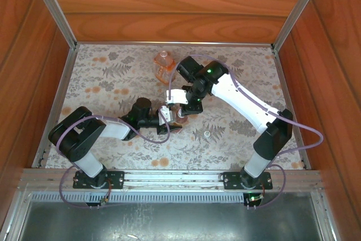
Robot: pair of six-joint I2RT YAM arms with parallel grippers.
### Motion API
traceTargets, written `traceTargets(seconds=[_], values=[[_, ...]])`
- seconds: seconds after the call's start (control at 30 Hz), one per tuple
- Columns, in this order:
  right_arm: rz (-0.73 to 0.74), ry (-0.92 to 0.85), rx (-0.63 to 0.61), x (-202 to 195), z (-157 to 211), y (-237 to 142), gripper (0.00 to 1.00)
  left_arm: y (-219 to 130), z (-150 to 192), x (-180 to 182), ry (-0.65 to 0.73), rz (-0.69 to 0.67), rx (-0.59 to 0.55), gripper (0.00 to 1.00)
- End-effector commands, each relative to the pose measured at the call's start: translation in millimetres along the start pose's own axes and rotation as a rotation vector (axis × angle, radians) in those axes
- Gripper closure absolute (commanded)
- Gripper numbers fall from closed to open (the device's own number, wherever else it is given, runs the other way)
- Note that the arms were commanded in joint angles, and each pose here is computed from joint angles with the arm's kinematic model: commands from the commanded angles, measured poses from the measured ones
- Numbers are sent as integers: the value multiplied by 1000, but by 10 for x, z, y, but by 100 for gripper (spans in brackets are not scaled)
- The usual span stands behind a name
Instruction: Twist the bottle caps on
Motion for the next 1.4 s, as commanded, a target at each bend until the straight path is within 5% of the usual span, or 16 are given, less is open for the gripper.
traceTargets(seconds=[0.0,0.47,1.37], values=[[-36,-24,-6,19,-10,-6,57,-20,174,-89,-40,19,77,44],[-51,-4,7,28,10,49,69,-8,183,-81,-51,18,80,44],[43,85,-35,196,90,207,74,10,112,-31,-141,41,50,45]])
Point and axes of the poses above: each hand's point on the last joint's axis, 136 mm out from that joint toward the fingers, its own y axis out along the fingers, its own x axis along the line the jaws close on, z = x × y, the point moved 8 cm from there along -y, back along the fingers, and after that the axes turned 2 degrees about -y, right-handed, at the moved point
